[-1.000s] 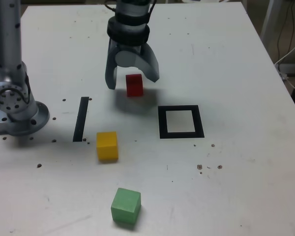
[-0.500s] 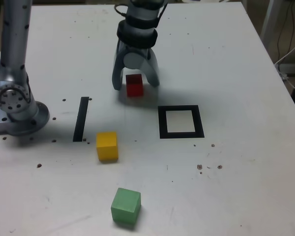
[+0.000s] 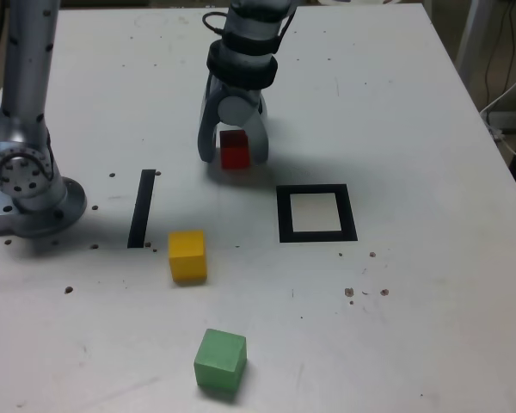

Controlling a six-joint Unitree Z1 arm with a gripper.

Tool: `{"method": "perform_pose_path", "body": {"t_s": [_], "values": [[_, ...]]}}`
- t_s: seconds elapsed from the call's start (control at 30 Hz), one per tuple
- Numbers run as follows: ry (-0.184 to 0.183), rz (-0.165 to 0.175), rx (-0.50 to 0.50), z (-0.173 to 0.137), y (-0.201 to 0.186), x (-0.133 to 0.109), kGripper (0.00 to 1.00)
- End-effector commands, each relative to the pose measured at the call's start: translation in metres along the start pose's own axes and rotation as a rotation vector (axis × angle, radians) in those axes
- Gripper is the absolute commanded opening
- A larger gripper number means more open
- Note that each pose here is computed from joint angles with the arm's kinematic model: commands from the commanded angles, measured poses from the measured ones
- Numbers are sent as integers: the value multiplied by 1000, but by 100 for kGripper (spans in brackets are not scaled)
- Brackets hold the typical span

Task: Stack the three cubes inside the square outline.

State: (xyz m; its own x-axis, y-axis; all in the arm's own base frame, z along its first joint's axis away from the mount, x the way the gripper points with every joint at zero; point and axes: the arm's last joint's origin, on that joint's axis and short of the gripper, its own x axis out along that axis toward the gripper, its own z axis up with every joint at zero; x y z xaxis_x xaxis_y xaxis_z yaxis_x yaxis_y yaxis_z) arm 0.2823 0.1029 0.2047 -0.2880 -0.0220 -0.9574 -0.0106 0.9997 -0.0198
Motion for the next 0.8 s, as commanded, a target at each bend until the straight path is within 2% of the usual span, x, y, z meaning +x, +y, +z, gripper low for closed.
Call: {"method": "perform_pose_path", "body": {"t_s": [0.0,0.23,0.6,0.77], "values": [[6,-4,3,1,0,2,24],[-5,-3,13,2,-4,-3,24],[-90,6,64,25,-54,-39,24],[-107,-1,66,39,-74,-48,24]]}}
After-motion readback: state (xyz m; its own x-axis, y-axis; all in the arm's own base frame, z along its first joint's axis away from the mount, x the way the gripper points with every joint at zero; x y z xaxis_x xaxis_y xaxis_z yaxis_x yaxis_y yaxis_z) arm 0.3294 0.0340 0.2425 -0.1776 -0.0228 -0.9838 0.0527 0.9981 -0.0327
